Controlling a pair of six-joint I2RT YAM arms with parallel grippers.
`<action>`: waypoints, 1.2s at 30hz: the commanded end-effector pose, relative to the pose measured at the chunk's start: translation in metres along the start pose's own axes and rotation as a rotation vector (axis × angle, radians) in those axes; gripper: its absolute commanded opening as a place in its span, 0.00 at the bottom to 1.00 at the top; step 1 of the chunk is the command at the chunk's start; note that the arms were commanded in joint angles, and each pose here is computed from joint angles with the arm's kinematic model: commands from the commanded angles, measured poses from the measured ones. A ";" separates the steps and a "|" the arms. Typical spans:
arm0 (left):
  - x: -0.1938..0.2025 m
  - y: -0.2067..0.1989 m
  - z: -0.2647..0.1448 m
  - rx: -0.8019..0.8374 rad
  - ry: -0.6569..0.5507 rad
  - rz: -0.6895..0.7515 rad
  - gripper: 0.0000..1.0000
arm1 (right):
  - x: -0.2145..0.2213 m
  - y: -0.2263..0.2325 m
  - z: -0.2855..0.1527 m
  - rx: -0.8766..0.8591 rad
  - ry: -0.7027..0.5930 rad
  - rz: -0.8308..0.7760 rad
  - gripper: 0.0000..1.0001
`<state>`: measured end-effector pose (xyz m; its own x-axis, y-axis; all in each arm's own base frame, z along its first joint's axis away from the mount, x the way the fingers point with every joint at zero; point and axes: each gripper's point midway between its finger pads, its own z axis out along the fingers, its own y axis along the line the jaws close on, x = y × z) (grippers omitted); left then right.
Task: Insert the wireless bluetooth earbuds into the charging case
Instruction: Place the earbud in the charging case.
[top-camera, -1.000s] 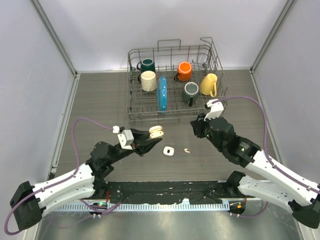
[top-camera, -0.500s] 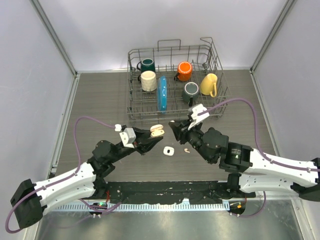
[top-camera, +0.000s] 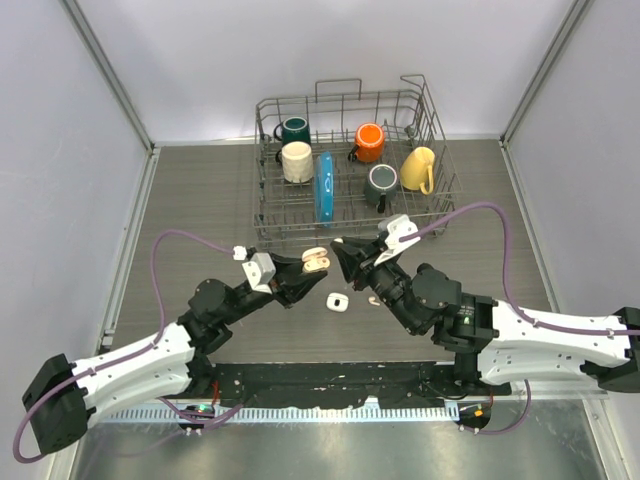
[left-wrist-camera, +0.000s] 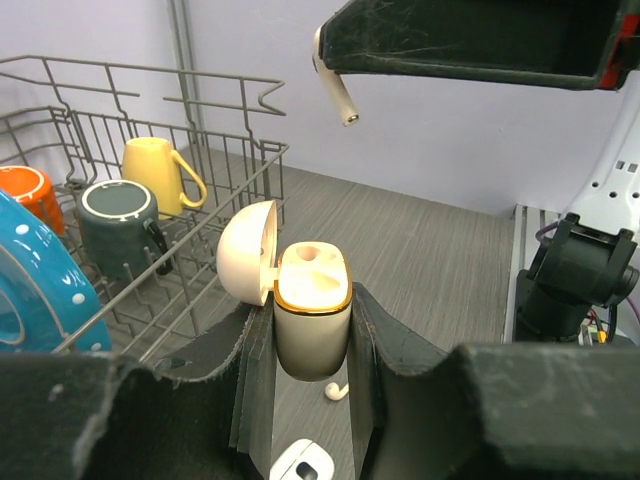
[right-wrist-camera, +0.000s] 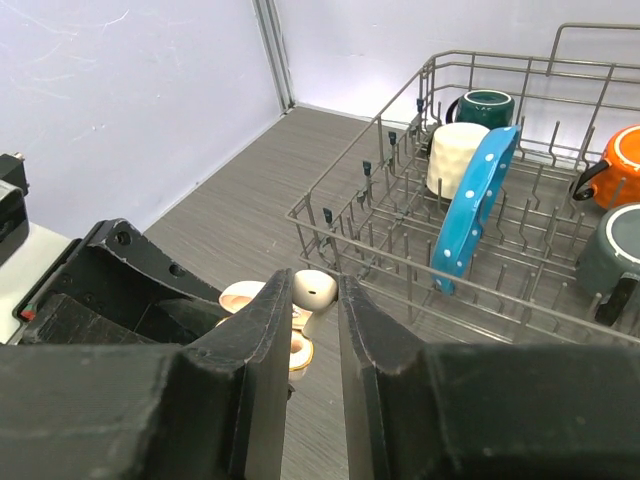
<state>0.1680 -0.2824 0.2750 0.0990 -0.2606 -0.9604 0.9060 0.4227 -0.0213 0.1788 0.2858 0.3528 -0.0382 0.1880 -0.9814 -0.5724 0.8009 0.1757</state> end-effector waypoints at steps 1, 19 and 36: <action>-0.041 0.004 0.011 -0.022 -0.118 0.016 0.00 | -0.012 0.002 0.000 0.002 -0.049 0.047 0.01; -0.048 -0.001 0.018 0.008 -0.143 -0.005 0.00 | 0.010 0.008 0.007 0.001 -0.033 0.058 0.01; -0.059 -0.006 0.019 0.033 -0.174 -0.016 0.00 | 0.030 0.008 0.009 0.010 0.000 0.045 0.01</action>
<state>0.1723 -0.2900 0.2882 0.0839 -0.3013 -0.9498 0.9096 0.4124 -0.0505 0.1813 0.3023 0.3274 -0.0515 0.1806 -0.9822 -0.5725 0.8005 0.1772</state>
